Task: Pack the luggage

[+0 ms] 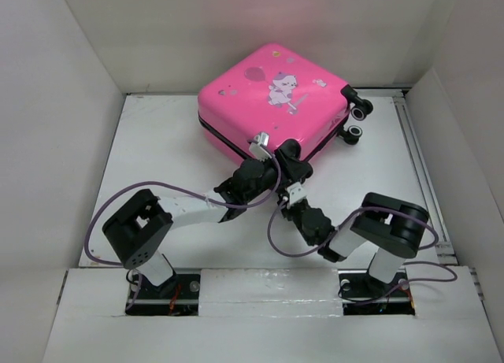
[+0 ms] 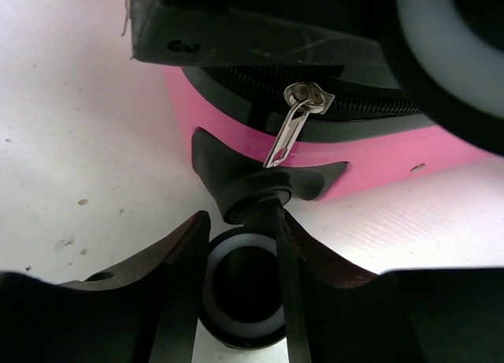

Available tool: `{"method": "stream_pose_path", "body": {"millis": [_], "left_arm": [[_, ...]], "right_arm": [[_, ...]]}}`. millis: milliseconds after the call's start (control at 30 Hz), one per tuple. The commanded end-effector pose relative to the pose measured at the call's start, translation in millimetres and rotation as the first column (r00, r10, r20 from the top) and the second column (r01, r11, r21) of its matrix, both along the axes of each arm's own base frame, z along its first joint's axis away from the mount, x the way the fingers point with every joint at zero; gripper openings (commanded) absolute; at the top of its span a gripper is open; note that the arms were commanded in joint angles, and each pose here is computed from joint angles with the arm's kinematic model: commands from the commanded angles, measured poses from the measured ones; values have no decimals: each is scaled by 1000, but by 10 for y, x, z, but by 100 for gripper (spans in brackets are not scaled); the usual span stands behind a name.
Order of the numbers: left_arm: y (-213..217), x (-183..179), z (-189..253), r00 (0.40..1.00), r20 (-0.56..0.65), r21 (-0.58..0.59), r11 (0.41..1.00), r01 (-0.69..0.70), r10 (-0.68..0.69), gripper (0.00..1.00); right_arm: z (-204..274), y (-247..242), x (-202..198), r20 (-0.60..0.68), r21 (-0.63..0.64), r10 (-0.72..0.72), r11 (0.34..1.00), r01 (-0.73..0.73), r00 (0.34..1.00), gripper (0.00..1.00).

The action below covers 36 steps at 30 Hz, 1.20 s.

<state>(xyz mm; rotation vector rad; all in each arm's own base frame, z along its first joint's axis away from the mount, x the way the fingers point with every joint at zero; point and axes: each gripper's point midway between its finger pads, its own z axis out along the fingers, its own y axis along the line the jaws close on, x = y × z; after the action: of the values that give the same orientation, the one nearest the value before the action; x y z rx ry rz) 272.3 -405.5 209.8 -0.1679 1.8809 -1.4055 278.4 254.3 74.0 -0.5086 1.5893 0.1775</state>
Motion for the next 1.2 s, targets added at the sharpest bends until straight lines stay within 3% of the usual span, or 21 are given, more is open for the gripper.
{"method": "stream_pose_path", "body": {"millis": [0, 367, 567, 800, 1067, 1167], "left_arm": [[-226, -884, 1688, 889, 355, -381, 823, 421, -290, 0], [-150, -939, 1707, 889, 352, -408, 807, 426, -292, 0], [-117, -1037, 1734, 879, 343, -450, 763, 464, -333, 0], [-132, -1102, 1707, 875, 315, -474, 738, 480, -366, 0], [-166, -1080, 1692, 876, 316, -466, 745, 478, -365, 0], [-202, -1096, 1675, 868, 315, -454, 742, 494, -385, 0]], "right_arm": [[1227, 12, 17, 286, 391, -85, 920, -35, 954, 44], [1590, -162, 26, 377, 381, -131, 924, -24, 917, 46], [1720, -160, 68, 410, 386, -129, 921, -44, 903, 43], [1880, -15, 181, 460, 373, -120, 925, -69, 880, 32], [1910, 208, 158, 464, 395, -69, 908, -136, 883, 0], [1787, 287, 59, 431, 400, -45, 905, -146, 901, 0]]}}
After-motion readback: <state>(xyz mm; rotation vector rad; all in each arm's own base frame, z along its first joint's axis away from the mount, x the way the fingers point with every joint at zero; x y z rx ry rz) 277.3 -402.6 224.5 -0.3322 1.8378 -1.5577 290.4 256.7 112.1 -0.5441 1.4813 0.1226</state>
